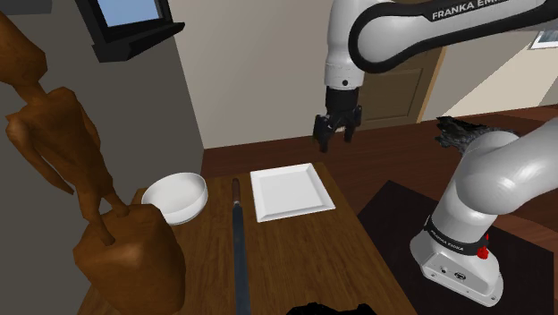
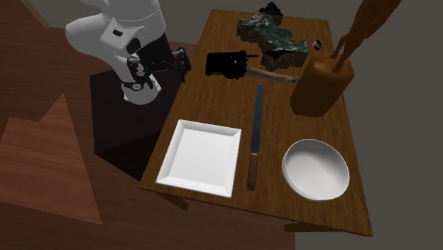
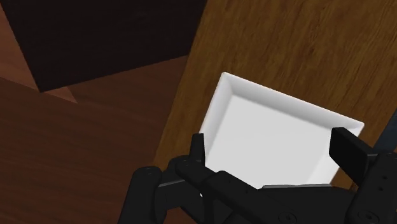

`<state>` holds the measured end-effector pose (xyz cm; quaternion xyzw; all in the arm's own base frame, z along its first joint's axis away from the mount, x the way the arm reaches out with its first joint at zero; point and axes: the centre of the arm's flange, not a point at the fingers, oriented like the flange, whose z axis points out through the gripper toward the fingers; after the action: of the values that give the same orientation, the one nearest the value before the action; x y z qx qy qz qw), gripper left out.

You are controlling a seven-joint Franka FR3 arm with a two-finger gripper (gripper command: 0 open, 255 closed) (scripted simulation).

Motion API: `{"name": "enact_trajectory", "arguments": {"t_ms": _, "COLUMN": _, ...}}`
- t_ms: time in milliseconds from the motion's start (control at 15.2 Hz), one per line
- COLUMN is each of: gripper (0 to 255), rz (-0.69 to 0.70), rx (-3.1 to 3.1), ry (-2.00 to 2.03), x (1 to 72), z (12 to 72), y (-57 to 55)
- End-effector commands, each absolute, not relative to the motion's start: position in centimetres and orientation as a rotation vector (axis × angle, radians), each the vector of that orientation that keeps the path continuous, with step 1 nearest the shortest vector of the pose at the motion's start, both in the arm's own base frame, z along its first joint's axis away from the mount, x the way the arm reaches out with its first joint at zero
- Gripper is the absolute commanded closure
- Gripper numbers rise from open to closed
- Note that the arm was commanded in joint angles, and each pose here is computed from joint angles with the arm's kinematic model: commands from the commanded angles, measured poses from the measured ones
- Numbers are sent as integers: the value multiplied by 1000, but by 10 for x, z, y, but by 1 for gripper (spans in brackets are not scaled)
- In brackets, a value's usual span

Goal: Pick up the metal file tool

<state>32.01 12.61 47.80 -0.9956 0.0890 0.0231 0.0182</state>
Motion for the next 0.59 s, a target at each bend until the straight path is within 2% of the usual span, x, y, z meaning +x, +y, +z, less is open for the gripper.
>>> {"name": "enact_trajectory", "arguments": {"t_ms": 0, "gripper": 0, "rz": 59, "rx": -3084, "ry": 327, "x": 322, "z": 464, "y": 151}}
{"name": "enact_trajectory", "arguments": {"t_ms": 528, "gripper": 0, "rz": 18, "rx": -3051, "ry": 511, "x": 347, "z": 406, "y": 233}}
